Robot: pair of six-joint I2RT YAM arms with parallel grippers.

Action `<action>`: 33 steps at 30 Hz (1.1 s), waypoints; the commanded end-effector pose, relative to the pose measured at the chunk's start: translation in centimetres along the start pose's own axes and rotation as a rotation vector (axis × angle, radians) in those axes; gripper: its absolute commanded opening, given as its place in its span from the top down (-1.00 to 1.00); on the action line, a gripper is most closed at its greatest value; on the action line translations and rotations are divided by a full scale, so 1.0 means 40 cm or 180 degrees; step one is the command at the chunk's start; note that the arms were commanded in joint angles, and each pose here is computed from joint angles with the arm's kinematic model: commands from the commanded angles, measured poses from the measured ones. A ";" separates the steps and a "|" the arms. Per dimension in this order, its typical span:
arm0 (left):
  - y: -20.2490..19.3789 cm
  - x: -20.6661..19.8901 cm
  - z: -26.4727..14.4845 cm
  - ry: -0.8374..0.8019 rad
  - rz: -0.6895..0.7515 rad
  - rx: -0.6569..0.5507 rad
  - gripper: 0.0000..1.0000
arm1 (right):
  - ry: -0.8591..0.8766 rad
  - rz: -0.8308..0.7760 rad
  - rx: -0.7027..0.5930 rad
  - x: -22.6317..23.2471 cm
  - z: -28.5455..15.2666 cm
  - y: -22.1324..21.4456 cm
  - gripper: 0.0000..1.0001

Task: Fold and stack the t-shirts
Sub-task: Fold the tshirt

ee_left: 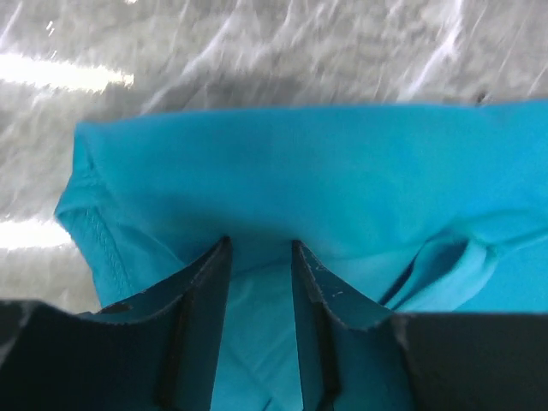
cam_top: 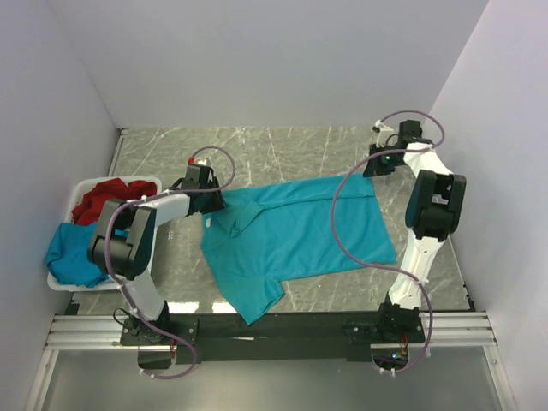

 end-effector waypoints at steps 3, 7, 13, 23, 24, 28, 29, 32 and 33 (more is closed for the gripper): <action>0.070 -0.020 0.024 -0.0103 -0.0101 -0.0169 0.18 | -0.0345 0.0171 0.0236 0.022 0.039 0.031 0.67; 0.074 0.002 0.045 0.0006 -0.0193 -0.0129 0.16 | -0.0579 0.0310 0.0503 -0.005 0.077 0.010 0.72; 0.101 0.011 0.080 0.0122 -0.0240 -0.0075 0.12 | -0.1059 0.0098 0.0843 -0.008 0.122 0.027 0.74; 0.206 0.021 0.155 0.0155 -0.0276 0.0001 0.08 | -0.1803 -0.0513 0.0558 0.035 0.189 0.168 0.76; 0.218 0.024 0.161 0.0151 -0.0281 0.0002 0.08 | -0.1841 -0.0531 0.0505 0.034 0.190 0.177 0.76; 0.285 0.000 0.164 -0.0097 -0.0091 -0.0120 -0.03 | -0.1813 -0.0656 -0.0141 0.075 0.110 0.265 0.69; 0.302 -0.013 0.153 -0.0197 -0.0030 -0.0173 -0.05 | -0.1771 -0.0666 -0.0121 0.078 0.106 0.250 0.63; 0.375 -0.051 0.108 -0.0403 0.0212 -0.0429 -0.09 | -0.1534 -0.0651 -0.0379 0.119 0.032 0.278 0.61; 0.376 -0.061 0.098 -0.0462 0.0255 -0.0367 -0.09 | -0.1376 -0.0641 -0.0438 0.134 0.018 0.282 0.60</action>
Point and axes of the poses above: each gripper's point midway between its finger pads, its own z axis out along the fingers, its own x axis along the line the jaws close on, y = z × x, the point moved 7 cm from there along -z, back along the fingers, and after that the axes turned 3 degrees about z, right-handed, at the moved point
